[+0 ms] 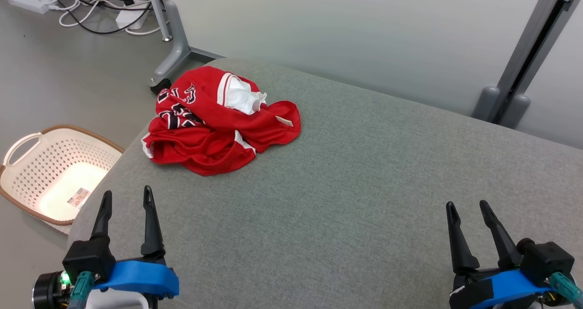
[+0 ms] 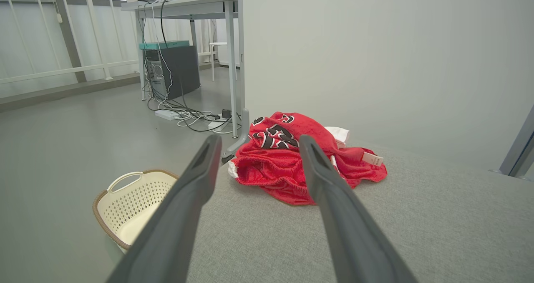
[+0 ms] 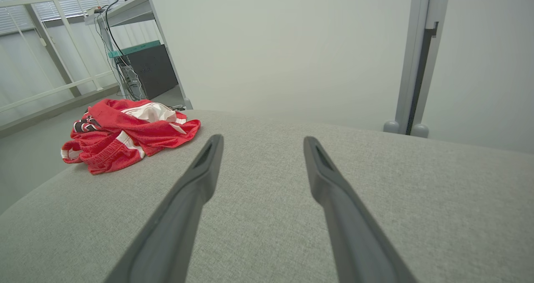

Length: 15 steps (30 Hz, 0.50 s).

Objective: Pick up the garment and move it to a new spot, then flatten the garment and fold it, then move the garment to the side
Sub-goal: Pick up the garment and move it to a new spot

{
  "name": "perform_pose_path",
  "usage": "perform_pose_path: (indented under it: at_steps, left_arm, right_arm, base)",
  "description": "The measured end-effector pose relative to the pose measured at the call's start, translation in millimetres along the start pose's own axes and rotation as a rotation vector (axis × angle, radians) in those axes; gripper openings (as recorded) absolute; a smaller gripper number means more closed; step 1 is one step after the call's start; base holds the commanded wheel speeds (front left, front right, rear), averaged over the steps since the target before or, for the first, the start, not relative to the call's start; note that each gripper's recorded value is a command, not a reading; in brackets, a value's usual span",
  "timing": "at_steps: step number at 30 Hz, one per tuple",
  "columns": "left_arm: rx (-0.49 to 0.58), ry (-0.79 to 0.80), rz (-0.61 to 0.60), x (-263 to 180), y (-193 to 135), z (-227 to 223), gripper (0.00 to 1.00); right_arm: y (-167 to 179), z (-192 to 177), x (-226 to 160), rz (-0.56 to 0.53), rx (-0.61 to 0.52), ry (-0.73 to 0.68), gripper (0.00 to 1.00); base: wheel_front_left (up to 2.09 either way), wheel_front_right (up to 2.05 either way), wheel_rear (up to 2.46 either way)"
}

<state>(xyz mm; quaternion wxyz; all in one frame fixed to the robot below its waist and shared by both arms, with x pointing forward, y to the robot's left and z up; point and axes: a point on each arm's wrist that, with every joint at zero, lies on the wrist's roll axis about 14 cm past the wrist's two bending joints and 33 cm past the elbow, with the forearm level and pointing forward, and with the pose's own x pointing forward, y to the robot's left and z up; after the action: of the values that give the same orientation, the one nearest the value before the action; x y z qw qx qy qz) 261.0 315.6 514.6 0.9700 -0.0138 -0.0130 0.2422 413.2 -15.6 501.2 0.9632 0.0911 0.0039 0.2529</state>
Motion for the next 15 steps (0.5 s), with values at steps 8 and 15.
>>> perform_pose_path:
  at_steps: [8, 15]
  left_arm:
    - [0.004, 0.003, 0.019, -1.7, 5.8, -0.8, 1.00]
    - [0.022, -0.029, -0.006, 20.1, 3.4, 12.0, 1.00]
  right_arm:
    - [4.3, -2.5, 0.1, 0.012, 0.002, 0.005, 1.00]
    - [-8.2, -2.3, -4.2, -0.023, -0.005, 0.008, 1.00]
  base:
    - [0.00, 0.00, 0.00]
    - [0.00, 0.00, 0.00]
